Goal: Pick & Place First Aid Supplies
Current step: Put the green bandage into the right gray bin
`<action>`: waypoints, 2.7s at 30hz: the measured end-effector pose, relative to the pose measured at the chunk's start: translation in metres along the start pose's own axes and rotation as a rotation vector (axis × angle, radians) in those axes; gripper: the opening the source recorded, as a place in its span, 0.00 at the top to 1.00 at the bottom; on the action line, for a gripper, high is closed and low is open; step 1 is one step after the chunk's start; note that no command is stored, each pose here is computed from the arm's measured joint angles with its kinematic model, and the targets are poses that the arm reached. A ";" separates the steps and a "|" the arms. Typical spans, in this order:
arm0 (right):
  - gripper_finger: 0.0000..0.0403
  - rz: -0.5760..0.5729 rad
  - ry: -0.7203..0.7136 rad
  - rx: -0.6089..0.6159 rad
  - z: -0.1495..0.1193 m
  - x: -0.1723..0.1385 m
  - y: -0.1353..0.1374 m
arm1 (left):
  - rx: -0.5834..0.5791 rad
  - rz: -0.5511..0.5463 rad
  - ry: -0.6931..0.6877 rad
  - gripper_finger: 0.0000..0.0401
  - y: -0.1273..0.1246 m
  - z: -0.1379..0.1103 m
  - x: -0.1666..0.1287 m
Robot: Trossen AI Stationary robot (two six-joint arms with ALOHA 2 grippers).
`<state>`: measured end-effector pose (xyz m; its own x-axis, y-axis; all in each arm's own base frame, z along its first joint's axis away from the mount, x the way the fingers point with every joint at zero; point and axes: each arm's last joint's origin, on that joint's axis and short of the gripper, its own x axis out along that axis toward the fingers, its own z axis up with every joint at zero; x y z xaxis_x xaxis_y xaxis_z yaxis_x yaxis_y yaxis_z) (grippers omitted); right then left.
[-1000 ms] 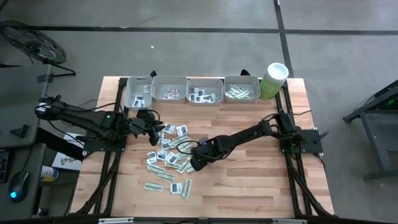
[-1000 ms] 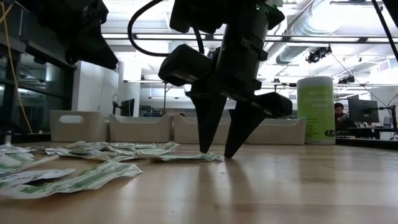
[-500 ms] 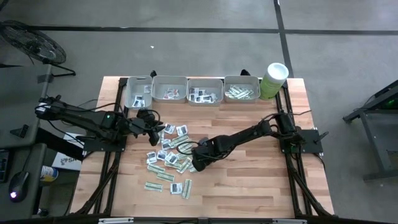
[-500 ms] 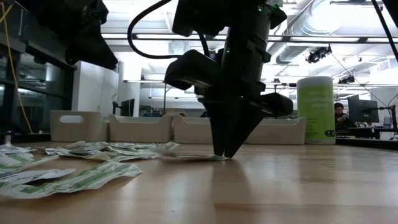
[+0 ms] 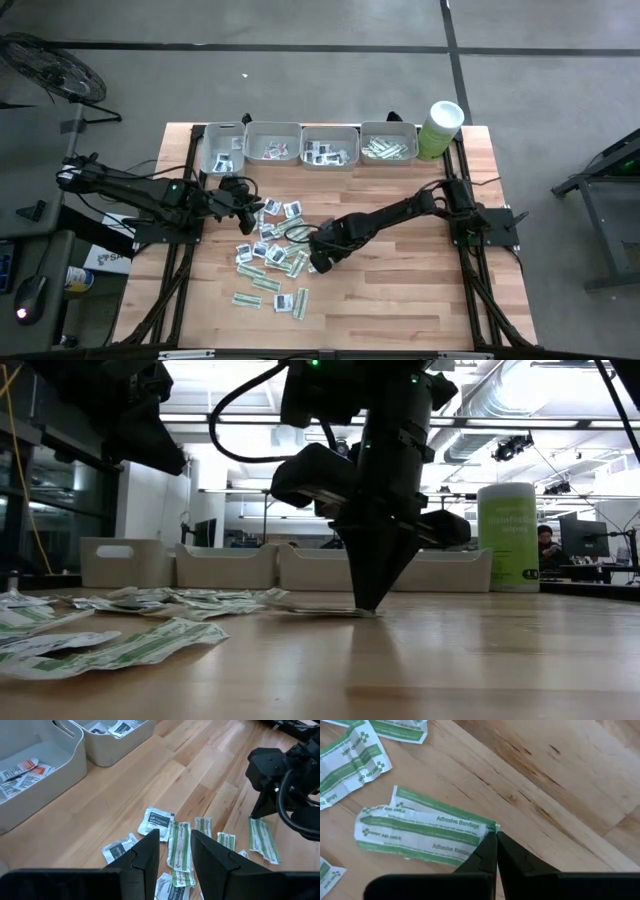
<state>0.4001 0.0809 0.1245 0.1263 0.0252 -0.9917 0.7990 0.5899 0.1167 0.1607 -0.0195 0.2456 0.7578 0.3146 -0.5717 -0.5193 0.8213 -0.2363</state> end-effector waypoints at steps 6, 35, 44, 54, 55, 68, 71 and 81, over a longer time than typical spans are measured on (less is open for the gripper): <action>1.00 -0.074 -0.098 -0.013 0.002 -0.024 -0.011 | -0.001 -0.001 0.000 0.72 0.000 0.000 0.000; 1.00 -0.246 -0.414 0.023 0.027 -0.121 -0.062 | -0.027 -0.002 -0.008 0.72 0.000 0.001 0.000; 1.00 -0.325 -0.430 0.062 0.062 -0.164 -0.118 | -0.030 0.003 -0.012 0.72 0.000 0.001 0.000; 1.00 -0.410 -0.418 0.129 0.100 -0.198 -0.195 | -0.053 0.003 -0.012 0.72 0.000 0.001 0.000; 1.00 -0.417 -0.408 0.131 0.104 -0.199 -0.201 | -0.054 0.004 -0.012 0.72 0.000 0.001 0.000; 1.00 -0.404 -0.282 0.170 0.140 -0.198 -0.275 | -0.091 0.017 -0.024 0.72 0.000 0.001 0.000; 1.00 -0.367 -0.290 0.189 0.147 -0.197 -0.286 | -0.105 0.023 -0.030 0.72 0.000 0.001 0.000; 1.00 -0.268 -0.252 0.224 0.169 -0.174 -0.297 | -0.114 0.028 -0.035 0.72 0.001 0.001 0.000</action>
<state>0.2406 -0.2350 0.2717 0.0146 -0.3197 -0.9474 0.9274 0.3586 -0.1067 0.1610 -0.0184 0.2467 0.7546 0.3552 -0.5517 -0.5808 0.7528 -0.3097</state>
